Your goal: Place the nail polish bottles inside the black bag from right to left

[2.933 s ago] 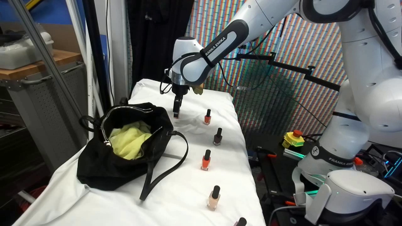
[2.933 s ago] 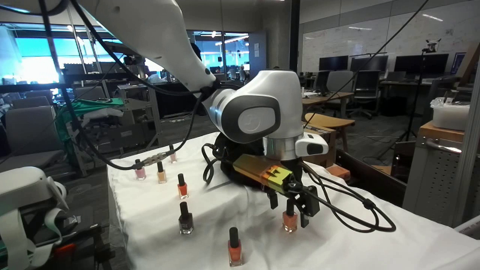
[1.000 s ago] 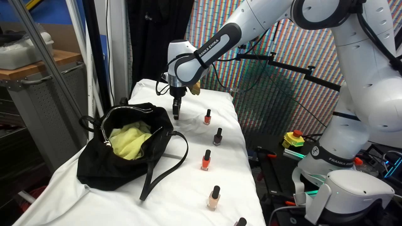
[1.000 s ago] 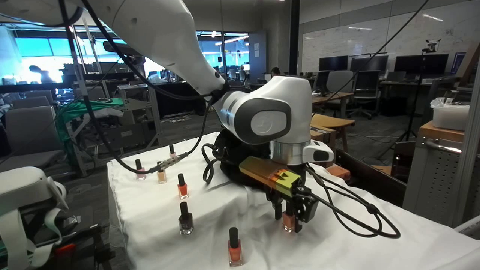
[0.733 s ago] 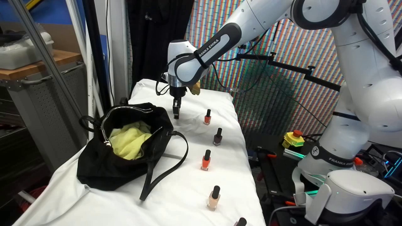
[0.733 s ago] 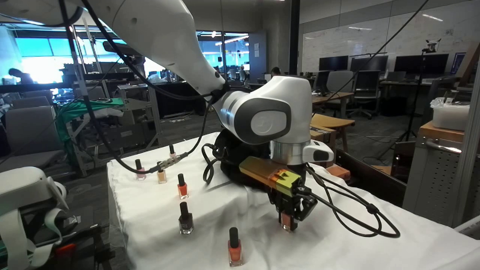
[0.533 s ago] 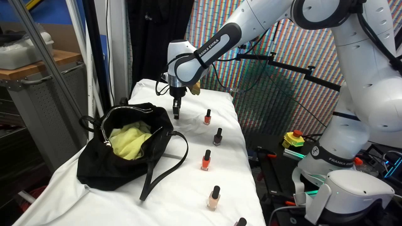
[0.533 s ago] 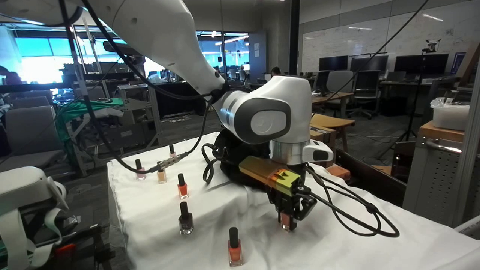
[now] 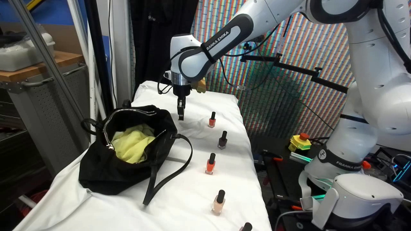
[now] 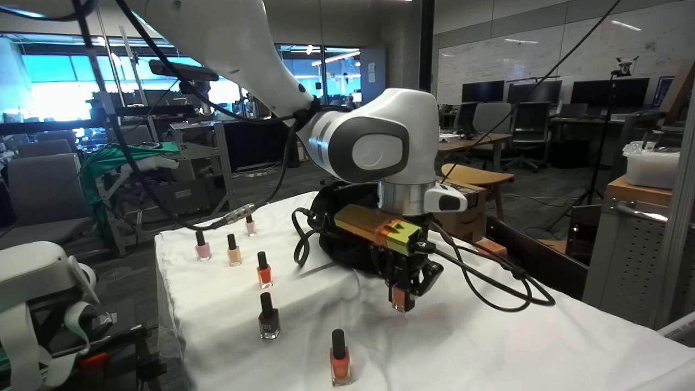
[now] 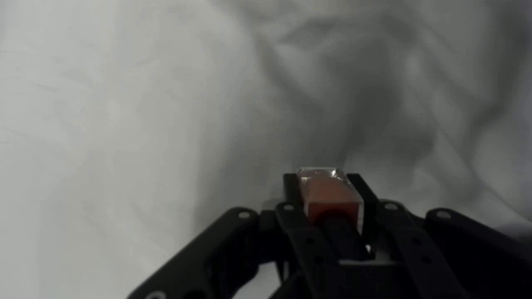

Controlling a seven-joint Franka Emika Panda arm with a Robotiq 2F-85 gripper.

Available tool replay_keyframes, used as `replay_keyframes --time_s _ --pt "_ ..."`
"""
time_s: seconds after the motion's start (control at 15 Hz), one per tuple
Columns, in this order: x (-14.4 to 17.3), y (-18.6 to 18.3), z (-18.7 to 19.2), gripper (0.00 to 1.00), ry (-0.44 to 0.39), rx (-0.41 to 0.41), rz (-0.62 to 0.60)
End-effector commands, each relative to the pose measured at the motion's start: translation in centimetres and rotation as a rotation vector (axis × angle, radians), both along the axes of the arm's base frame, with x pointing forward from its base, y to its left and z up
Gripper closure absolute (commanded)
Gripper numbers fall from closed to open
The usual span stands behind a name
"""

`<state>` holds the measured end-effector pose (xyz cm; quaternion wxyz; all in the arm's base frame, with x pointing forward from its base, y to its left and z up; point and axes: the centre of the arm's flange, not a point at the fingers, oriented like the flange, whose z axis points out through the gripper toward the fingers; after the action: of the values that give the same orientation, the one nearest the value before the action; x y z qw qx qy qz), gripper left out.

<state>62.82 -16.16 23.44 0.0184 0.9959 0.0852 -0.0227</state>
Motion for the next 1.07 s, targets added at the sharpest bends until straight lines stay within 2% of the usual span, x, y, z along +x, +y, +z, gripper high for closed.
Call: replay_keyframes --time_s 0.0,0.2,0.53,0.8,1.0 --pt "-2.8 4.0 5.4 0.85 -0.039 -0.009 0.045" --pt "-4.1 8.9 8.2 0.85 -0.077 -0.02 0.114" --pt "-5.8 19.2 11.5 0.85 -0.132 -0.06 0.243" --pt "-6.2 26.7 13.1 0.85 -0.16 -0.082 0.321" --pt "-5.7 30.5 13.0 0.85 -0.184 -0.084 0.356"
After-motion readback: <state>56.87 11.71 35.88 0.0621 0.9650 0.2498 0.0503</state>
